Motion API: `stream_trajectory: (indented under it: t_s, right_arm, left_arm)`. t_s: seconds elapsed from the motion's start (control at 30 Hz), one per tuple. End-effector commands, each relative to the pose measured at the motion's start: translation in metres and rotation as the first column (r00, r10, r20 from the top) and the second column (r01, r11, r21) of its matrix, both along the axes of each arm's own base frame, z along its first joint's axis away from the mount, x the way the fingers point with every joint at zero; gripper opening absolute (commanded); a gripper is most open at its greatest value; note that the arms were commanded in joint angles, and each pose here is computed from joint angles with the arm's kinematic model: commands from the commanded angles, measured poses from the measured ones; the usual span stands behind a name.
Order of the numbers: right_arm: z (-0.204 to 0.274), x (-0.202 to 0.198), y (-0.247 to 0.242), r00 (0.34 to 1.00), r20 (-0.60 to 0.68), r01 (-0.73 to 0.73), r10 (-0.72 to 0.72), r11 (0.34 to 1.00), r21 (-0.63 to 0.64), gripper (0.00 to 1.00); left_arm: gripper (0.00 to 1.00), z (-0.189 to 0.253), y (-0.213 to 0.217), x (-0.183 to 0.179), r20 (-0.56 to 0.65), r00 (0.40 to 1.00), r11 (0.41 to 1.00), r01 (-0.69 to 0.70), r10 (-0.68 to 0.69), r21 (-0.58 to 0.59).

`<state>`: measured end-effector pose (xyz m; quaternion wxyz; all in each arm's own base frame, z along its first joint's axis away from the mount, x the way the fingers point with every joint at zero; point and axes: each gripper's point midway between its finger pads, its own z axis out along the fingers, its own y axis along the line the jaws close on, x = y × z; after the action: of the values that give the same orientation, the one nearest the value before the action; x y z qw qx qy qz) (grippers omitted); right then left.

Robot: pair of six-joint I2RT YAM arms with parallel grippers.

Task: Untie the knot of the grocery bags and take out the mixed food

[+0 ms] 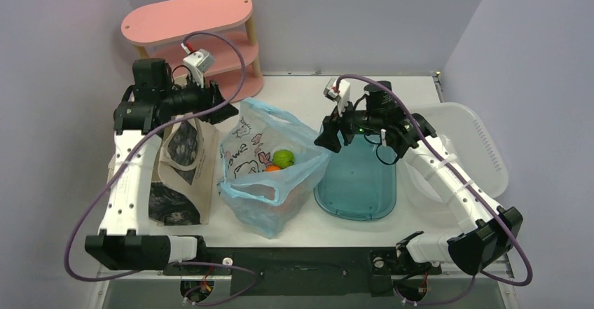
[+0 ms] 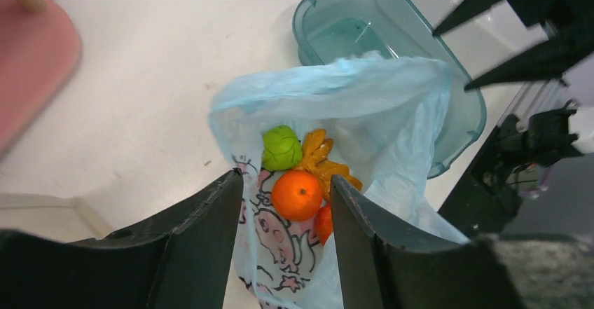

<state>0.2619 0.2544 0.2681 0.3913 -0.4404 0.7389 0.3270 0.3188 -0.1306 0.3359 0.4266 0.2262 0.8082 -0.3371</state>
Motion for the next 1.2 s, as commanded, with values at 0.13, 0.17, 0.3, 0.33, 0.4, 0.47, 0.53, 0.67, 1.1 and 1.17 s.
stream_trajectory:
  t_s: [0.13, 0.17, 0.3, 0.33, 0.4, 0.47, 0.53, 0.67, 1.1, 1.17]
  right_arm:
    - [0.086, 0.022, 0.031, 0.964, 0.247, 0.058, -0.097, 0.985, 0.16, 0.61]
    - [0.08, 0.023, 0.04, 0.967, 0.243, 0.047, -0.082, 0.988, 0.147, 0.61]
    - [0.067, 0.03, 0.073, 0.972, 0.236, -0.004, -0.022, 0.994, 0.11, 0.62]
    - [0.066, 0.03, 0.079, 0.971, 0.239, -0.015, -0.01, 0.994, 0.105, 0.62]
    - [0.05, 0.034, 0.09, 0.979, 0.204, -0.028, 0.01, 0.996, 0.085, 0.63]
    - [0.031, 0.036, 0.098, 0.985, 0.168, -0.035, 0.025, 0.998, 0.06, 0.65]
    - [0.015, 0.038, 0.101, 0.987, 0.158, -0.036, 0.03, 0.999, 0.031, 0.66]
    - [-0.018, 0.043, 0.098, 0.987, 0.159, -0.021, 0.029, 0.998, -0.052, 0.67]
    - [-0.057, 0.037, 0.079, 0.994, 0.087, -0.043, 0.06, 0.982, -0.185, 0.02]
    - [-0.041, 0.044, 0.077, 0.998, 0.061, -0.019, 0.027, 0.993, -0.12, 0.0]
  left_arm:
    - [0.47, 0.014, -0.036, -0.094, 0.323, 0.872, 0.925, 0.305, -0.367, 0.226]
    - [0.47, -0.001, -0.039, -0.097, 0.301, 0.871, 0.913, 0.318, -0.387, 0.255]
    - [0.5, -0.043, -0.064, -0.112, 0.247, 0.831, 0.846, 0.406, -0.499, 0.345]
    - [0.5, -0.051, -0.069, -0.115, 0.238, 0.815, 0.825, 0.426, -0.528, 0.37]
    - [0.51, -0.071, -0.075, -0.12, 0.203, 0.796, 0.79, 0.463, -0.57, 0.401]
    - [0.52, -0.092, -0.078, -0.128, 0.155, 0.784, 0.759, 0.501, -0.602, 0.416]
    - [0.52, -0.118, -0.078, -0.138, 0.099, 0.772, 0.721, 0.529, -0.627, 0.447]
    - [0.52, -0.166, -0.074, -0.146, 0.031, 0.772, 0.67, 0.53, -0.635, 0.52]
    - [0.0, -0.167, -0.059, -0.139, 0.176, 0.703, 0.596, 0.411, -0.689, 0.69]
    - [0.0, -0.14, -0.056, -0.12, 0.289, 0.679, 0.623, 0.313, -0.675, 0.717]
